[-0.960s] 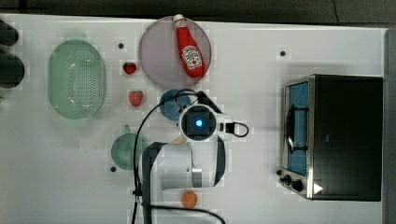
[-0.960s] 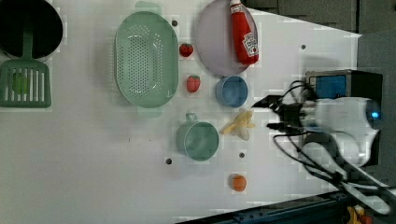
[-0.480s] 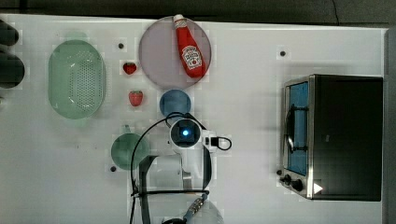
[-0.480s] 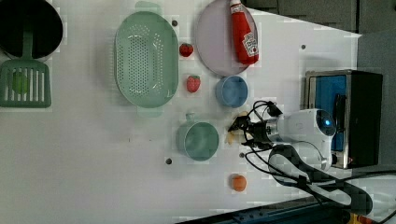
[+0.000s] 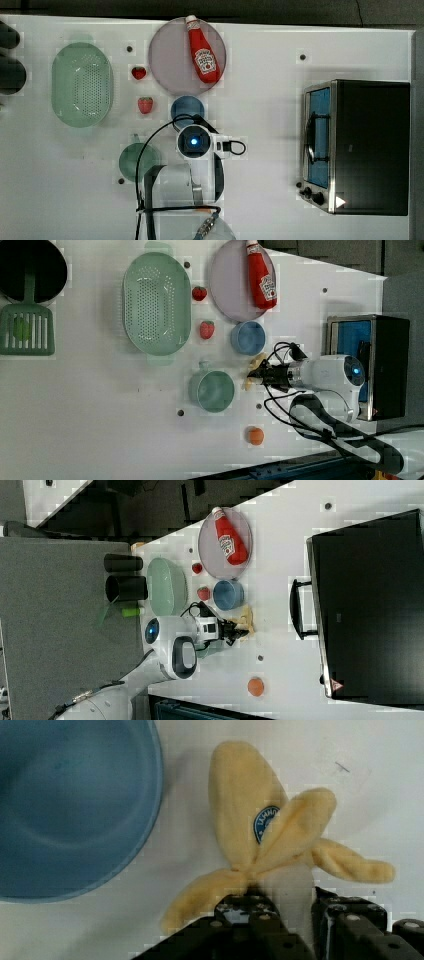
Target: Pick banana from table and place on oven.
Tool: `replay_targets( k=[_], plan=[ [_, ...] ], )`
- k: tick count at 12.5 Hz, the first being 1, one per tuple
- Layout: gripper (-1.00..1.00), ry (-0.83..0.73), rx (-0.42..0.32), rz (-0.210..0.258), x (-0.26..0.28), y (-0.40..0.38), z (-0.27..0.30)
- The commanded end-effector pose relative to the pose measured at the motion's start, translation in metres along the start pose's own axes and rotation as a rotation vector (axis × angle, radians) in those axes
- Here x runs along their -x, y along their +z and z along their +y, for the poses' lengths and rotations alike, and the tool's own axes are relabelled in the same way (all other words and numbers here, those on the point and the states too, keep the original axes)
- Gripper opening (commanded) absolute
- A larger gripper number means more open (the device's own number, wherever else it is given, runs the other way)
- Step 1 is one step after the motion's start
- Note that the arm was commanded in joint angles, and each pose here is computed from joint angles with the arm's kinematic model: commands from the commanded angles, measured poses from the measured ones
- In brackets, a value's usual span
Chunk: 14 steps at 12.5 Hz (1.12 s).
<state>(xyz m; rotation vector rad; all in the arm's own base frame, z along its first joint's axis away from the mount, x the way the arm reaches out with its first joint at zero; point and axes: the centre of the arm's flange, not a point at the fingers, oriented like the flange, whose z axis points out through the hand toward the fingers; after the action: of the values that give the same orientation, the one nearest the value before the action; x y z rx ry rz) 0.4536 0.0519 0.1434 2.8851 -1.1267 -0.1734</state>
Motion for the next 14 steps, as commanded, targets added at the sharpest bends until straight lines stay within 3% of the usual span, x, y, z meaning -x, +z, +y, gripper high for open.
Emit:
replay_targets(
  k=[1, 5, 7, 11, 14],
  plan=[
    [-0.51, 0.059, -0.103, 0.095, -0.023, -0.059, -0.012],
    [-0.51, 0.068, -0.189, 0.195, -0.028, -0.176, -0.012],
    [-0.51, 0.087, -0.158, 0.182, -0.025, -0.238, 0.002],
    [-0.51, 0.167, -0.087, 0.110, -0.030, -0.355, 0.050],
    [-0.51, 0.231, -0.116, 0.107, -0.056, -0.415, 0.090]
  ],
)
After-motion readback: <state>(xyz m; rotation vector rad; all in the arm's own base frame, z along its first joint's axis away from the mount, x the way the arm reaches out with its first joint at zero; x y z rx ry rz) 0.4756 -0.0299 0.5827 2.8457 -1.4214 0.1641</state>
